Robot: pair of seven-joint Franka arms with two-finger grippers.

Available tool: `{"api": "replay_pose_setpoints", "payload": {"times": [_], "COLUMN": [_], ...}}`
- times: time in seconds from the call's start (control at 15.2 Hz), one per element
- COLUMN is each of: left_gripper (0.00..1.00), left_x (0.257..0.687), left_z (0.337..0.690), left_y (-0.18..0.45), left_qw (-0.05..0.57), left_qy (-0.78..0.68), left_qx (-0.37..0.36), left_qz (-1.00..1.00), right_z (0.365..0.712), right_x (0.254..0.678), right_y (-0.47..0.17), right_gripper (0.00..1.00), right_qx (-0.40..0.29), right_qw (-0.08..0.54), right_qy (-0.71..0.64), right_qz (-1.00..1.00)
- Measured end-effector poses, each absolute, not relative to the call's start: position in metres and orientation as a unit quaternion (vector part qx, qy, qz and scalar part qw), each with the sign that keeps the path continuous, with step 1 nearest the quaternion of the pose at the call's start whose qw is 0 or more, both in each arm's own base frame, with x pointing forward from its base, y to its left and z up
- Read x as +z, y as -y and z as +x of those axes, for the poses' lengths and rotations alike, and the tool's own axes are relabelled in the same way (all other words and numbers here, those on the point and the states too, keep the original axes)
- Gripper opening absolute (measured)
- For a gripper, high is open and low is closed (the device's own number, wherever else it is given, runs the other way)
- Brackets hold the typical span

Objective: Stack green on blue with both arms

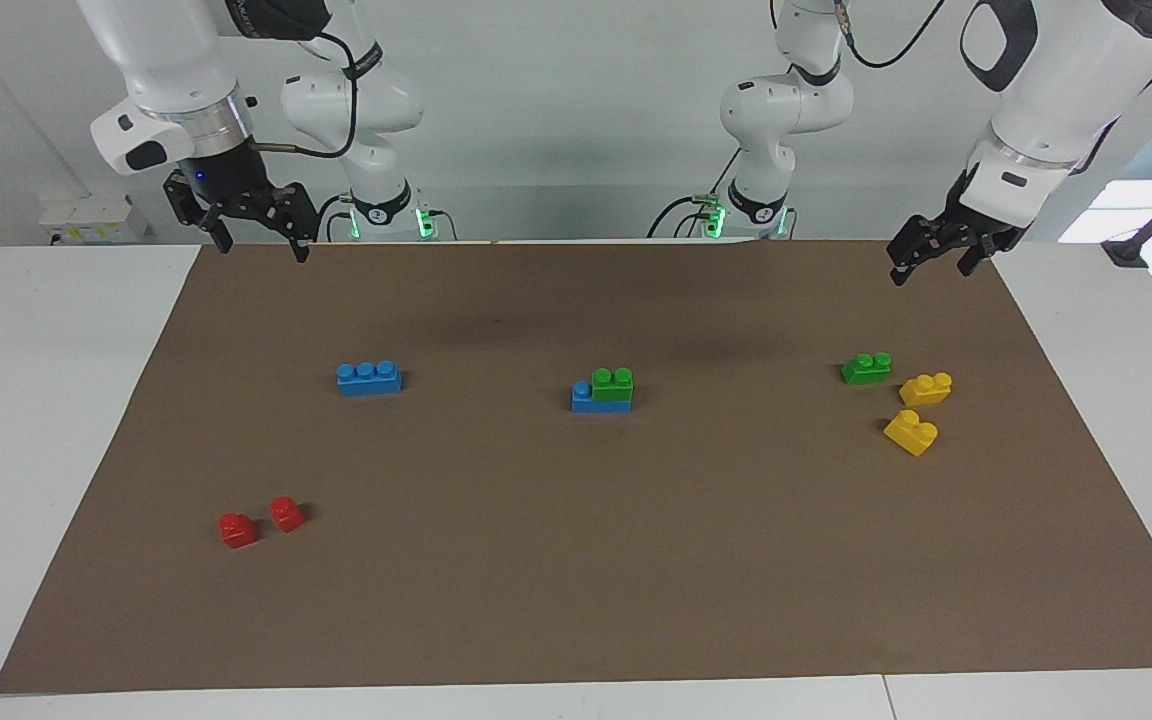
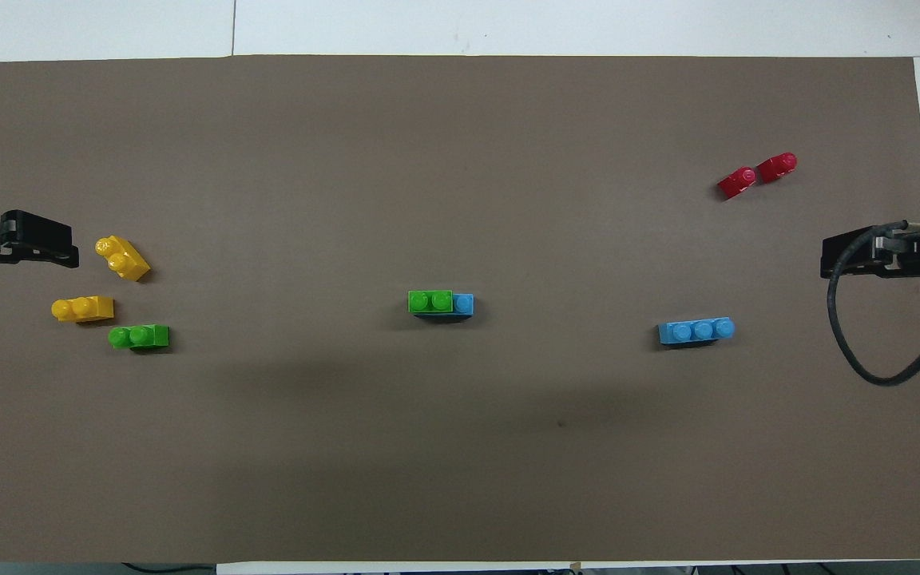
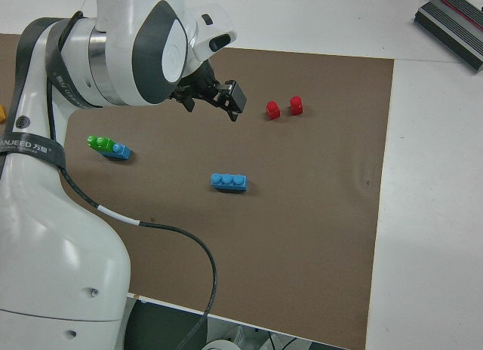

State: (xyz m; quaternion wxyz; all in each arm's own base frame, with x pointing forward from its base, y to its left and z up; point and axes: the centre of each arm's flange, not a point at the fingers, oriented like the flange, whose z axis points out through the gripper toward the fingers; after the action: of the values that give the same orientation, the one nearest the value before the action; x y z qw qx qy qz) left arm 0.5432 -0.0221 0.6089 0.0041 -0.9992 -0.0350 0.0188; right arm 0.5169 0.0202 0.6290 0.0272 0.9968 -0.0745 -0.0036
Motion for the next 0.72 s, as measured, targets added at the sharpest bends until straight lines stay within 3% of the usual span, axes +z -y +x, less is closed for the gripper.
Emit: {"api": "replay_pose_setpoints", "payload": {"times": [0.72], "left_gripper": [1.0], "left_x": [0.609], "left_z": [0.543], "left_y": [0.022], "left_qw": [0.0], "left_qy": [0.036], "left_qx": [0.019], "left_qz": [-0.999], "right_z": [0.516], "right_x": [0.628], "right_y": [-0.008], "right_gripper": [1.0], "right_qx": [-0.012], "right_qw": [0.009], "right_qy": [0.09], "right_qz": [0.996]}}
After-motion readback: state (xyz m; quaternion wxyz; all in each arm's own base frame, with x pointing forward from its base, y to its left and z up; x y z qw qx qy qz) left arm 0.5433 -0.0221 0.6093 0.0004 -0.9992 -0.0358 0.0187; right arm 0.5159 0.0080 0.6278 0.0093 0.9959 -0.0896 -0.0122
